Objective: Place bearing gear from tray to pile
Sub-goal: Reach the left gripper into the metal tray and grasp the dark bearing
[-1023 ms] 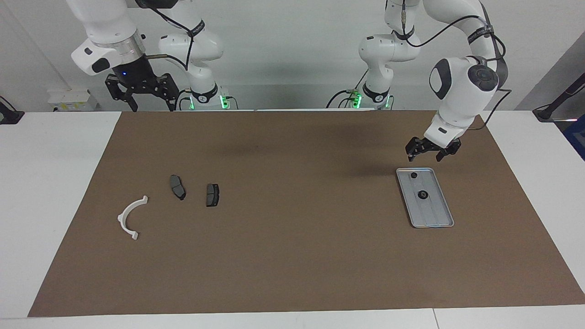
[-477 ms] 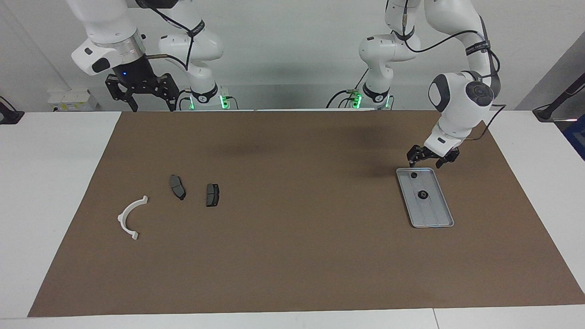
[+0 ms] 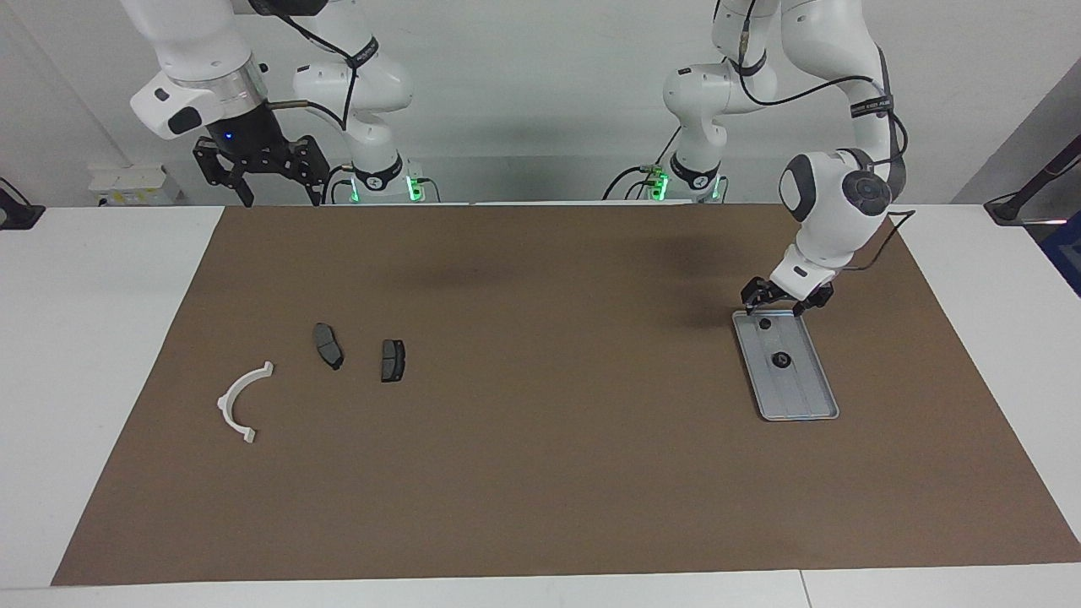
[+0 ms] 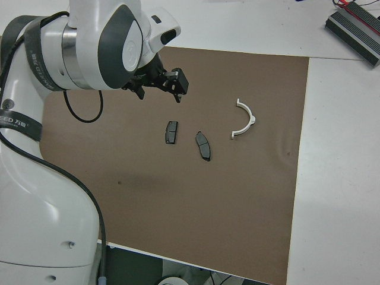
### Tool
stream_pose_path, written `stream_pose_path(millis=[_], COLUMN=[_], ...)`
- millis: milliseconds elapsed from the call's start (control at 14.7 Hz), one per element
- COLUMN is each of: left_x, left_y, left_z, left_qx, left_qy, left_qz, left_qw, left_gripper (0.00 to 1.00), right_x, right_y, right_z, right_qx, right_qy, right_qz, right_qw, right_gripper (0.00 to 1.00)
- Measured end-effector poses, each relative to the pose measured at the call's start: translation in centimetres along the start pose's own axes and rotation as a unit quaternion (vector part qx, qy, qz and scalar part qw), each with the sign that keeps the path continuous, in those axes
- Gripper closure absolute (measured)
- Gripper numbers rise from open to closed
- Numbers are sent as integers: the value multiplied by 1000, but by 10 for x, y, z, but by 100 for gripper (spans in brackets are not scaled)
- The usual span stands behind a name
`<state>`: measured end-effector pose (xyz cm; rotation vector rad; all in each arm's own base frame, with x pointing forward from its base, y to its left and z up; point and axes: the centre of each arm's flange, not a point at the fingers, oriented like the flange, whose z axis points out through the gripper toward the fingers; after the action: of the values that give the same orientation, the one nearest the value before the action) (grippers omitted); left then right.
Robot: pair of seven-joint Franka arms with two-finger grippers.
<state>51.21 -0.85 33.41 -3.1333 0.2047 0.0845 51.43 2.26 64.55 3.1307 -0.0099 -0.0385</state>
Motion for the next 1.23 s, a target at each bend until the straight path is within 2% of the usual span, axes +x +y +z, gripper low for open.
stream_pose_path(millis=[1023, 1227], left_x=[1, -1], left_y=[0, 1], left_z=[29, 31], left_qx=[-1, -1], left_qy=[1, -2], left_qz=[1, 2], left_qw=[1000, 1000], left_gripper=[0, 0], right_x=[1, 4], right_y=[30, 30], right_z=[-1, -4], right_qx=[1, 2], right_qy=[1, 19], right_qz=[29, 29], right_qw=[1000, 999], right_gripper=[0, 0])
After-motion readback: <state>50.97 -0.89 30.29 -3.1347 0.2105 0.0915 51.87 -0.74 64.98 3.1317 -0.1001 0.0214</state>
